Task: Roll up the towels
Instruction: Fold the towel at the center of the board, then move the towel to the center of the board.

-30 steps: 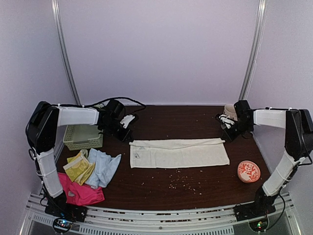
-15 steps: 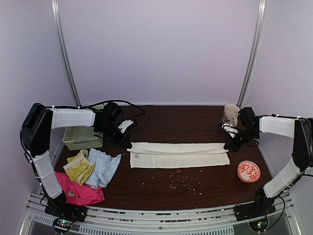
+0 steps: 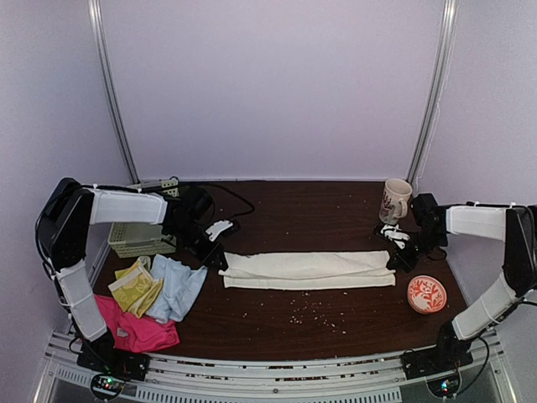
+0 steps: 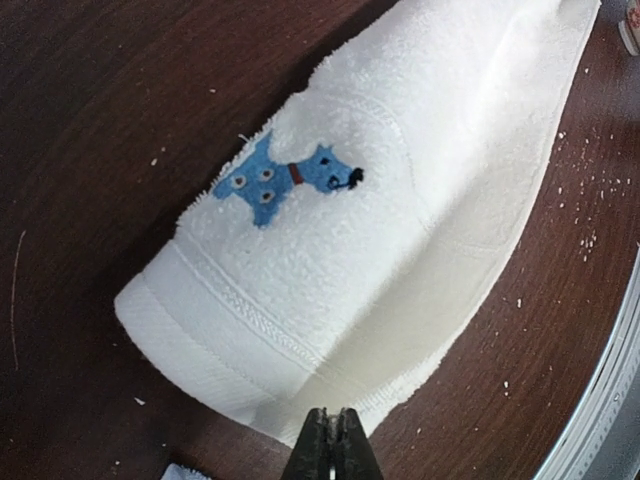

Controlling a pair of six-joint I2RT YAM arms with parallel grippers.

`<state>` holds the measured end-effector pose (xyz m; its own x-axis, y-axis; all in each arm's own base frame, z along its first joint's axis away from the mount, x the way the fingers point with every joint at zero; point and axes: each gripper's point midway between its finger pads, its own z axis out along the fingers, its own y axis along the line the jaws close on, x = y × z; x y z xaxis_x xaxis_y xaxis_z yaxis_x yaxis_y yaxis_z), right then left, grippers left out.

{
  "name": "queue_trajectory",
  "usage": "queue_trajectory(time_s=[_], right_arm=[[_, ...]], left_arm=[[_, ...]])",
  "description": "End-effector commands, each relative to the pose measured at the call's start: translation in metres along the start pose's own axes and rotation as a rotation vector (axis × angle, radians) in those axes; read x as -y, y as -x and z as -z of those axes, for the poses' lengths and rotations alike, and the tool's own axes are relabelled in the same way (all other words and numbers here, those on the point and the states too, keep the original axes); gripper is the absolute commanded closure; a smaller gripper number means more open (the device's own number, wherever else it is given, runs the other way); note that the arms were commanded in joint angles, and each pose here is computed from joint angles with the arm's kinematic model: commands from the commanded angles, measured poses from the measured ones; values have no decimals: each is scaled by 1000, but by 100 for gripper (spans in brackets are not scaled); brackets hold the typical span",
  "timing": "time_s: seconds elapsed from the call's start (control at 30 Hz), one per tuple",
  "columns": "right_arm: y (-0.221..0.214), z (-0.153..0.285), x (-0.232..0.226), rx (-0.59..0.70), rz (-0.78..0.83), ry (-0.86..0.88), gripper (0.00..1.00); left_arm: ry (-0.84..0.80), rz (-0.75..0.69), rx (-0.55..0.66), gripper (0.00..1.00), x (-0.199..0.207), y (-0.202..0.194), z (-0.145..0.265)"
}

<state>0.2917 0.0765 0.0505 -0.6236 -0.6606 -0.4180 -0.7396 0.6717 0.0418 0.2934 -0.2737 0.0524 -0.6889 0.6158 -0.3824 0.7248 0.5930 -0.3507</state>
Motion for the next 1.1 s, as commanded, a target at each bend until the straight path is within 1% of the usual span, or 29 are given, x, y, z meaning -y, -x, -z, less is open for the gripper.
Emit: queue_trajectory(time_s=[0.0, 0.07, 0.23, 0.33, 0.4, 0.57, 0.67, 0.77, 0.83, 0.93, 0.97, 1.07], right_arm=[[-14, -5, -9, -42, 18, 51, 100], [-19, -8, -12, -58, 51, 72, 100], [-32, -15, -22, -106, 66, 131, 99], [-35, -14, -32, -115, 78, 183, 85], [-31, -8, -37, -102, 91, 209, 80], [-13, 17, -41, -66, 114, 238, 75], [4, 24, -32, -26, 91, 205, 74], [20, 24, -21, 8, 33, 177, 73], [28, 18, -1, 20, -41, 97, 74], [30, 13, 12, 10, -74, 59, 74], [30, 11, 15, 9, -88, 42, 74], [33, 7, 28, 35, -136, -24, 74]], left_arm=[[-43, -33, -28, 100, 13, -9, -9], [-24, -23, -52, 100, 8, -14, -14], [-5, -15, -79, 100, 3, -18, -21], [12, -15, -87, 91, 1, -18, -21], [18, -17, -79, 83, 2, -16, -16], [12, -62, 5, 73, 17, 3, 13], [45, -78, 38, 69, 15, 18, 26], [70, -78, 55, 68, 9, 30, 29], [97, -63, 45, 68, 1, 35, 27], [69, -69, 33, 69, 4, 38, 27], [81, -68, 39, 69, 3, 39, 29], [121, -52, 61, 73, -5, 43, 33]])
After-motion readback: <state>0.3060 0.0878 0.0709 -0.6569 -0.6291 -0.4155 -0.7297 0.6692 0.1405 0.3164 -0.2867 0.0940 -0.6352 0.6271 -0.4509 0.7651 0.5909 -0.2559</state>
